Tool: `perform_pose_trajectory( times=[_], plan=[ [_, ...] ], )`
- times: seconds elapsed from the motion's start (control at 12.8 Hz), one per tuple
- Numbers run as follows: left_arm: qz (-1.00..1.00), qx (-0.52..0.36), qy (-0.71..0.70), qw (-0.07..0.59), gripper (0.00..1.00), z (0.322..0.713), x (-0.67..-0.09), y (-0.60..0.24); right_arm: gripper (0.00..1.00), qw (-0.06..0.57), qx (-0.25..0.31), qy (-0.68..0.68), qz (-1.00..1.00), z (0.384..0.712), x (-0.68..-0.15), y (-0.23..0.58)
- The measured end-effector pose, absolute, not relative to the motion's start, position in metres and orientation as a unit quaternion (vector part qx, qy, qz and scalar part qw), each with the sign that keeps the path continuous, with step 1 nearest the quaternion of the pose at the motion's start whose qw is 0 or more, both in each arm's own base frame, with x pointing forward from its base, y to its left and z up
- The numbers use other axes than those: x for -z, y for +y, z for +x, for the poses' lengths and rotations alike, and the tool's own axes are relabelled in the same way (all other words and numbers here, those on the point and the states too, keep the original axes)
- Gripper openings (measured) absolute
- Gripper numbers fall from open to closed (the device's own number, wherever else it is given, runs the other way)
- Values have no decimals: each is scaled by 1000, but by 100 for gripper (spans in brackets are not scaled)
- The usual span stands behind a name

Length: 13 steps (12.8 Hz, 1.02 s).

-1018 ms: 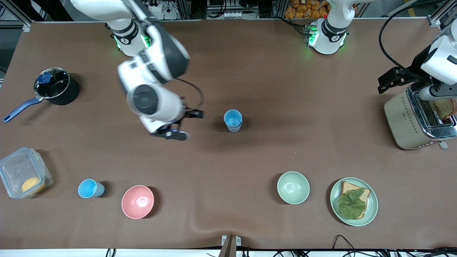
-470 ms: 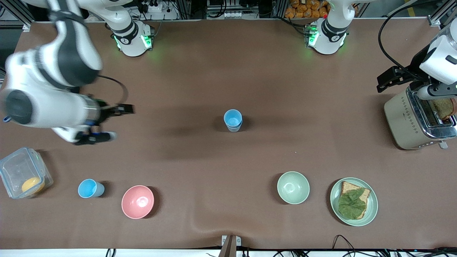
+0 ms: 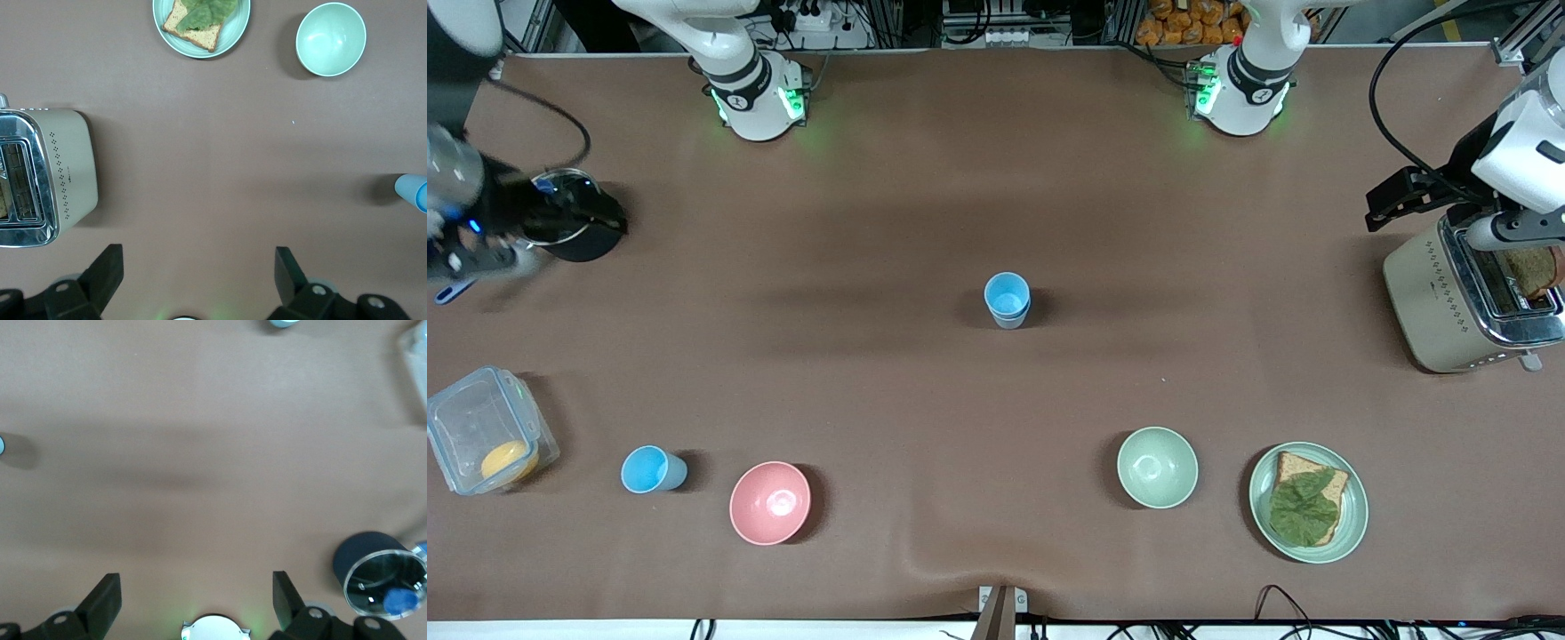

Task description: Stack blue cups with both arms

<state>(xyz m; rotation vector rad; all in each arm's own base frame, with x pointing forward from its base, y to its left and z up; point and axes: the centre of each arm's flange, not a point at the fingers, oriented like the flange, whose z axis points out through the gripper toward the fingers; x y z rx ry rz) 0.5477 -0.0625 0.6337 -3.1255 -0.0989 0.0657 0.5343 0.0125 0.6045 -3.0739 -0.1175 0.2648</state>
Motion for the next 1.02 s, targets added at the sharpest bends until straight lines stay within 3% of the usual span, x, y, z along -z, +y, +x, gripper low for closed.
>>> perform_pose_trajectory(
  times=[0.24,1.02],
  plan=[
    [-999,-21,-31,7,100,548,-634,-64,100,19,-66,-25,-997,518,-627,10],
    [-999,-22,-31,7,100,548,-632,-63,100,19,-62,-10,-998,522,-623,-2]
  ],
)
